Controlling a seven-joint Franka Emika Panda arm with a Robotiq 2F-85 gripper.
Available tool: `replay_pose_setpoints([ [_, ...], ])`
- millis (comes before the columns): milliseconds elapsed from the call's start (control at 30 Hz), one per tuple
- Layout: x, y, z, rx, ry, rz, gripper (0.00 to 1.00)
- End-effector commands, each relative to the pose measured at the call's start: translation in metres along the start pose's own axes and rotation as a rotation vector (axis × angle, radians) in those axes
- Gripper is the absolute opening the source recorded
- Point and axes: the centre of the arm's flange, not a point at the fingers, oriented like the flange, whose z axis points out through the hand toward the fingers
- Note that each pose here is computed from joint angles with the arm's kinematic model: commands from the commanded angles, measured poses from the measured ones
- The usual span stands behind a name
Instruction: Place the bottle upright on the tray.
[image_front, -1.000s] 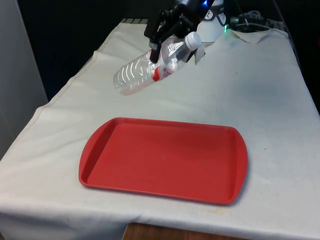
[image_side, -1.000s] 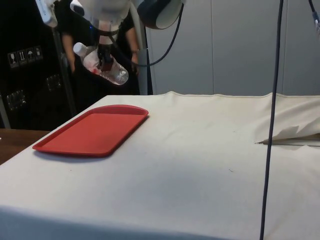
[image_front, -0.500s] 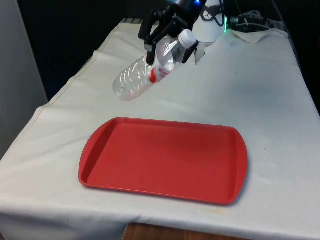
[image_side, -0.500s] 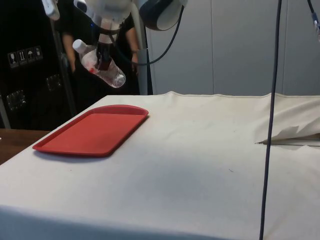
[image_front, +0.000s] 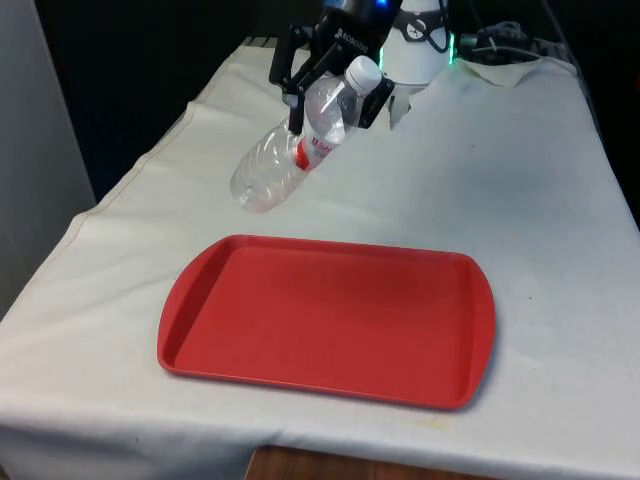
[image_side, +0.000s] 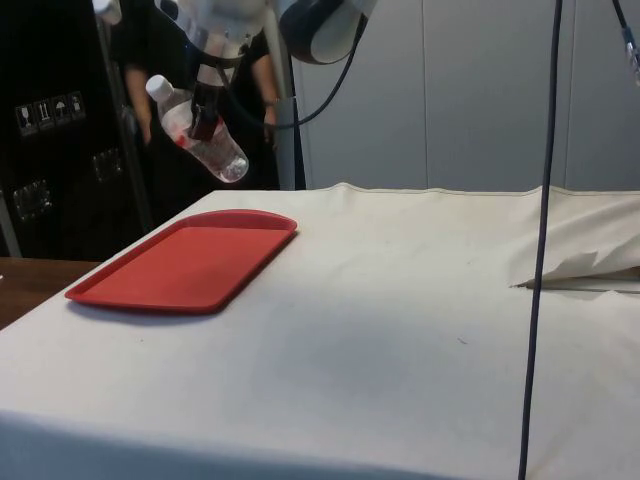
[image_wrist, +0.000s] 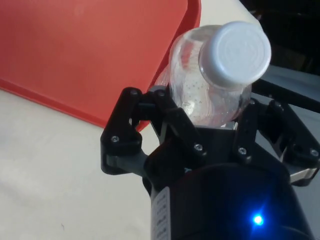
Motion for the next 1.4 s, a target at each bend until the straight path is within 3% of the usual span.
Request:
replay_pose_setpoints([
  [0, -0.002, -0.001, 0.000, 0.014, 0.013, 0.016, 0.16],
  [33, 0.000, 0.000, 0.000, 0.003, 0.002, 0.007, 0.16],
  [133, -0.002, 0.000, 0.001, 0.025, 0.020, 0.042, 0.16],
  [267, -0.003, 0.000, 0.002, 0.037, 0.026, 0.070, 0.16],
  [300, -0.002, 0.002, 0.002, 0.025, 0.013, 0.062, 0.16],
  [333, -0.004, 0.001, 0.003, 0.039, 0.026, 0.077, 0.16],
  [433, -0.005, 0.001, 0.005, 0.051, 0.032, 0.104, 0.16],
  [533, -0.007, 0.001, 0.007, 0.060, 0.036, 0.121, 0.16],
  [567, -0.006, 0.003, 0.006, 0.048, 0.024, 0.116, 0.16],
  [633, -0.009, 0.001, 0.008, 0.068, 0.039, 0.139, 0.16],
  [800, -0.011, 0.002, 0.010, 0.079, 0.045, 0.171, 0.16],
  [833, -0.010, 0.006, 0.009, 0.067, 0.037, 0.175, 0.16],
  [867, -0.012, 0.002, 0.011, 0.083, 0.047, 0.184, 0.16],
  [1067, -0.012, 0.003, 0.012, 0.097, 0.058, 0.228, 0.16],
  [1100, -0.010, 0.007, 0.011, 0.081, 0.046, 0.219, 0.16],
  [1133, -0.011, 0.003, 0.012, 0.099, 0.061, 0.232, 0.16],
  [1367, -0.011, 0.004, 0.014, 0.113, 0.074, 0.281, 0.16],
])
